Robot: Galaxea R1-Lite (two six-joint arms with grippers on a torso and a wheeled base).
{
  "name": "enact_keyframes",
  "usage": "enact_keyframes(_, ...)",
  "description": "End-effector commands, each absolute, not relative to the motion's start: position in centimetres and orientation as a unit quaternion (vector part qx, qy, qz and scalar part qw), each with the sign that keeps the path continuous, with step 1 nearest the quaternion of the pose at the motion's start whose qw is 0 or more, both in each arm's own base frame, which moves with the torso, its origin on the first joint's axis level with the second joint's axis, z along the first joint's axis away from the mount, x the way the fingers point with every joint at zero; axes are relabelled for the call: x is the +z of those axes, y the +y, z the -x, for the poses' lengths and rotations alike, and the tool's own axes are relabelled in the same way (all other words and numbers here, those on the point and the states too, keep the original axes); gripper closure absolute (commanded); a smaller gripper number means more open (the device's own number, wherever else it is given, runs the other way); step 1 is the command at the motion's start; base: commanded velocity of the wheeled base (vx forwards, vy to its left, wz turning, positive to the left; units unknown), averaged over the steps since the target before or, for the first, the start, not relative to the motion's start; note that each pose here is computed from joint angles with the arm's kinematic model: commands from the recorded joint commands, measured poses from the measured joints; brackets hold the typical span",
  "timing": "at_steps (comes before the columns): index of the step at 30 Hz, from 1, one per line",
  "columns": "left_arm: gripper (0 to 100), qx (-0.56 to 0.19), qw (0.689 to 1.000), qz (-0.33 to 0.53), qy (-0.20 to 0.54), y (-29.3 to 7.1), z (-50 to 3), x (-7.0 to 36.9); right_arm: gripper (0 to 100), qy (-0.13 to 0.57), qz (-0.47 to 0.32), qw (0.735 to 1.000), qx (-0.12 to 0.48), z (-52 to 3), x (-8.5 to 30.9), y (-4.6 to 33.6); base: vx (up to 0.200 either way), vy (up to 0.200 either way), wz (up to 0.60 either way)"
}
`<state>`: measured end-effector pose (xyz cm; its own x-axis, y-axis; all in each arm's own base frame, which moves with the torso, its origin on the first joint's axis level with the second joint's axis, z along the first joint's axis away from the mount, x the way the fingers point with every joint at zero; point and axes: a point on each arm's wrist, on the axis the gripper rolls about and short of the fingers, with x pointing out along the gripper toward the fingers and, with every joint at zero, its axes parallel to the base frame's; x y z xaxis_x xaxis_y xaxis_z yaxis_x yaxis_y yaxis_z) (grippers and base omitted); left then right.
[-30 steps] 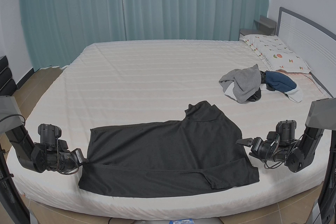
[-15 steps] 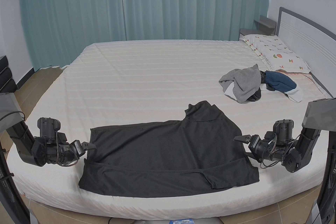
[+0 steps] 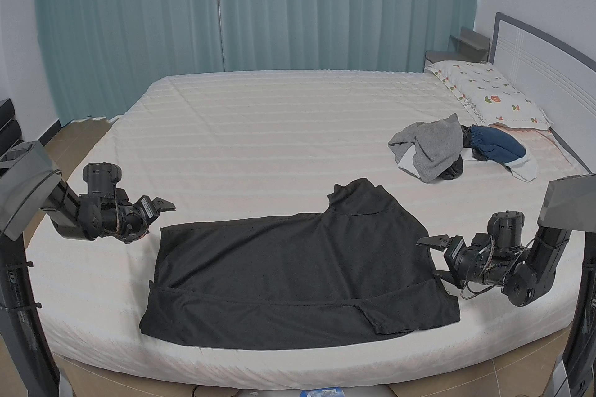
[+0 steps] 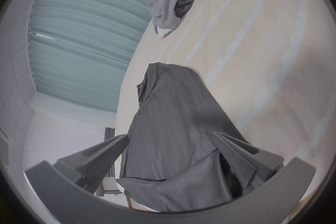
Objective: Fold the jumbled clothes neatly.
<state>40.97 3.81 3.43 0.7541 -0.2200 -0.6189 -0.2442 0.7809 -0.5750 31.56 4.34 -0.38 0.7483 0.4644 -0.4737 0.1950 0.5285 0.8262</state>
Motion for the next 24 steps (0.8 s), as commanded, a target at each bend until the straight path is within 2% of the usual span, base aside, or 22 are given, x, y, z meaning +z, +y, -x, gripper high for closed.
enact_keyframes(1, 0, 0.017, 0.860, 0.334, 0.385, 3.9, -43.1, -0.8, 0, 0.348, -0.507, 0.785, 0.080, -31.4, -0.2, 4.1, 0.000, 0.000, 0.00)
enact_keyframes(15, 0, 0.015, 0.864, 0.335, 0.375, 4.1, -44.7, -1.7, 0, 0.345, -0.512, 0.782, 0.086, -31.3, -0.4, 4.1, 0.000, 0.000, 0.00)
enact_keyframes(16, 100, 0.014, 0.864, 0.335, 0.375, 4.1, -44.7, -1.7, 0, 0.345, -0.512, 0.782, 0.086, -31.3, -0.4, 4.1, 0.000, 0.000, 0.00)
enact_keyframes(24, 100, 0.047, 0.875, 0.323, 0.357, 4.5, -45.0, -1.3, 0, 0.345, -0.512, 0.782, 0.086, -31.3, -0.5, 4.1, 0.000, 0.000, 0.00)
